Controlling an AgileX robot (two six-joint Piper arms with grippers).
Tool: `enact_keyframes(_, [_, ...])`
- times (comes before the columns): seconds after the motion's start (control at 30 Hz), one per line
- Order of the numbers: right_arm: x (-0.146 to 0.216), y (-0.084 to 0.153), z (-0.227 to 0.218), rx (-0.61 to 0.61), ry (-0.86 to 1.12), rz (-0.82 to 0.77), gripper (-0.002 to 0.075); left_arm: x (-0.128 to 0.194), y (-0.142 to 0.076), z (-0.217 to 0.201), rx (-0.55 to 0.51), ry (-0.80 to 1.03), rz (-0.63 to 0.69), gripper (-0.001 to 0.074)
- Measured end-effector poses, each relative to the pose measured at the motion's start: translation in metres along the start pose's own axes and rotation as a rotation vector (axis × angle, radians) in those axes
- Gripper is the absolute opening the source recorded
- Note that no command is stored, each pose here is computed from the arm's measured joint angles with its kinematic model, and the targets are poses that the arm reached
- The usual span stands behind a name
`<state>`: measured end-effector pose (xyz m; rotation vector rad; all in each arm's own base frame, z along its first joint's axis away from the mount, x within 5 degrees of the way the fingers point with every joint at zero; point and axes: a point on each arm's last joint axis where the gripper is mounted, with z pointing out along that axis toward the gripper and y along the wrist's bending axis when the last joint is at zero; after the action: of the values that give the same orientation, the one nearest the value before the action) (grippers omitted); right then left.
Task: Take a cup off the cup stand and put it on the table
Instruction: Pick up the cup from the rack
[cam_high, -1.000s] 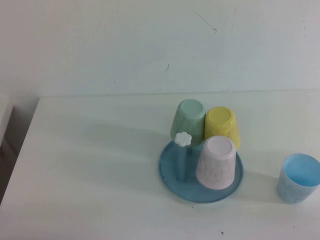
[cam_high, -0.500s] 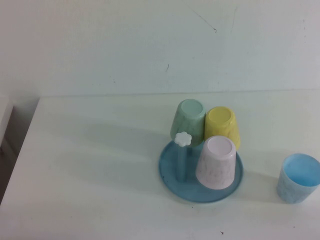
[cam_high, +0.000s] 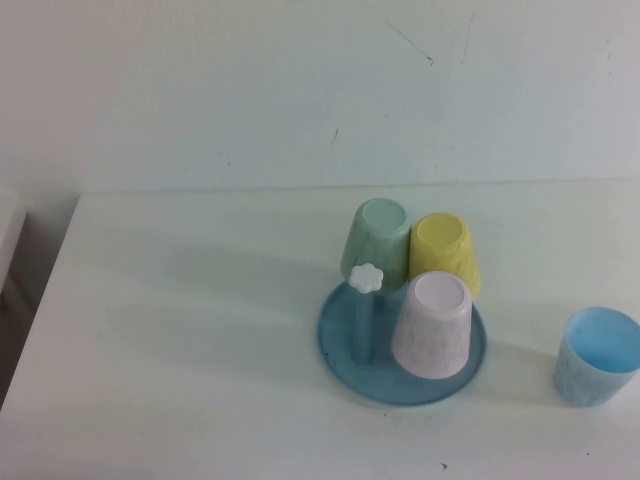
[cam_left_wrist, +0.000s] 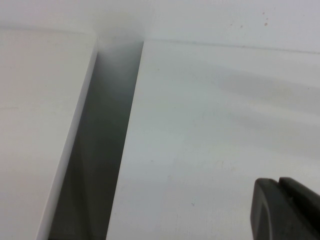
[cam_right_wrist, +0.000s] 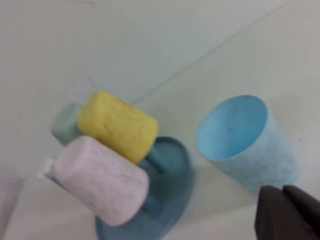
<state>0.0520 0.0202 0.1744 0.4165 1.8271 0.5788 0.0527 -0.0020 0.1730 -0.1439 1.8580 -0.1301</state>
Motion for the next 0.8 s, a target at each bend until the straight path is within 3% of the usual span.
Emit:
enact_keyframes(0.1, [-0.001,0.005,0.0,-0.05,-0.004,0.118,-0.0003,0.0,0.0,0.0,0.0,0.0,-0.004,-0.0002])
enact_keyframes(0.2, [-0.001,0.005,0.0,-0.055,-0.006,0.094,-0.0003,0.0,0.0,0.0,0.0,0.0,-0.004,-0.0002])
enact_keyframes(0.43, [-0.003,0.007,-0.001,-0.064,-0.014,-0.165,-0.0003,0.0,0.0,0.0,0.0,0.0,-0.002,-0.0002])
enact_keyframes(0.63, [-0.046,0.051,-0.019,-0.121,0.122,-0.476,-0.0003,0.0,0.0,0.0,0.0,0.0,-0.002,-0.0002])
enact_keyframes(0.8, [-0.096,0.08,-0.006,-0.097,0.43,-0.631,-0.0003,0.0,0.0,0.0,0.0,0.0,-0.002,-0.0002])
